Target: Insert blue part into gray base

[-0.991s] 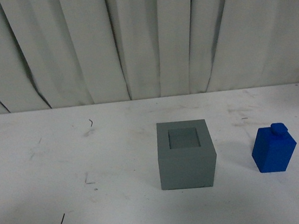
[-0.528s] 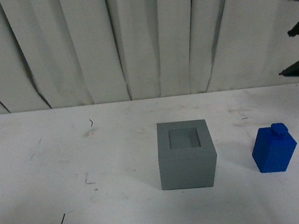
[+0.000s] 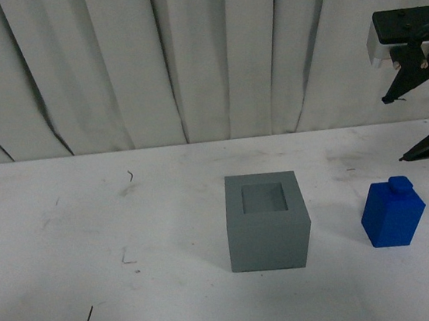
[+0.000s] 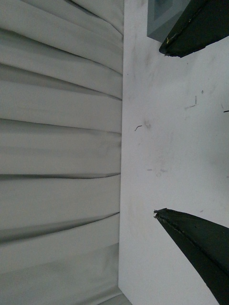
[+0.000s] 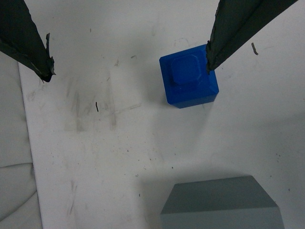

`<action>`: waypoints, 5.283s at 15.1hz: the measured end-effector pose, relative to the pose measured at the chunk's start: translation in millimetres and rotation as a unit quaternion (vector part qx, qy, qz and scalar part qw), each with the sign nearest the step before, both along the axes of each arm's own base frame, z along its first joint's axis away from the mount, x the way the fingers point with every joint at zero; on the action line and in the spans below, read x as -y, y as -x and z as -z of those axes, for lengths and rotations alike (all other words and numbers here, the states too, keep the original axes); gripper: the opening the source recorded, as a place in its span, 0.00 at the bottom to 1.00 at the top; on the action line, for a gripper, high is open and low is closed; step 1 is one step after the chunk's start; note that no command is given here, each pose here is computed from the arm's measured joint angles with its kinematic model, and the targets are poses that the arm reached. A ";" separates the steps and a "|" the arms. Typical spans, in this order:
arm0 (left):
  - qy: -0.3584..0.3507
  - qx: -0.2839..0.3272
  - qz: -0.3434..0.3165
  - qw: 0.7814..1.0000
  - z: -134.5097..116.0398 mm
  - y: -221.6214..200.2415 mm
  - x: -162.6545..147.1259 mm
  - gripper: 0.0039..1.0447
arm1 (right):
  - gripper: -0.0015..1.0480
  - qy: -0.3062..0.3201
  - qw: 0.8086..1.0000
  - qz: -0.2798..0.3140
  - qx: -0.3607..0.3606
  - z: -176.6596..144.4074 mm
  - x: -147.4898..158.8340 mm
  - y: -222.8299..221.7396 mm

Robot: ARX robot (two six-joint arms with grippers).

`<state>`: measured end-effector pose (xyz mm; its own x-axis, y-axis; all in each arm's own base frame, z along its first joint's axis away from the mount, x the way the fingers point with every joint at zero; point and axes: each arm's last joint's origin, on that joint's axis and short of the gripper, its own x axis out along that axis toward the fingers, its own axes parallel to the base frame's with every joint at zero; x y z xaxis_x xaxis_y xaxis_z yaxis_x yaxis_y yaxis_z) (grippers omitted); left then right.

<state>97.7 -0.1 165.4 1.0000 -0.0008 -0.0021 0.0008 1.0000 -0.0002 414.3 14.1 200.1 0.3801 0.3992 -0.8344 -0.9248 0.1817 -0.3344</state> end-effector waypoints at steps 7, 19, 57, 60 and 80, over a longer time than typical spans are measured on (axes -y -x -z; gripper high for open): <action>0.000 0.000 0.000 1.000 0.0 0.0 0.0 0.94 | 0.94 0.063 0.994 -0.034 -0.081 40.0 2.0 -6.3; 0.000 0.000 0.000 1.000 0.0 0.0 0.0 0.94 | 0.94 0.074 0.990 -0.052 -0.106 81.7 -8.3 -17.4; 0.000 0.000 0.000 1.000 0.0 0.0 0.0 0.94 | 0.45 0.029 0.982 -0.127 -0.134 1.0 -149.7 -15.3; 0.000 0.000 0.000 1.000 0.0 0.0 0.0 0.94 | 0.45 0.029 0.983 -0.126 -0.128 4.2 -153.9 -19.0; 0.000 0.000 0.000 1.000 0.0 0.0 0.0 0.94 | 0.45 0.057 0.987 -0.107 -0.109 8.7 -149.0 -21.1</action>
<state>97.7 -0.1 165.4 1.0000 -0.0008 -0.0021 0.0008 1.0000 -0.0002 435.4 163.1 191.4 0.1036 0.3490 -0.9314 -0.9900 -0.0538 -0.1302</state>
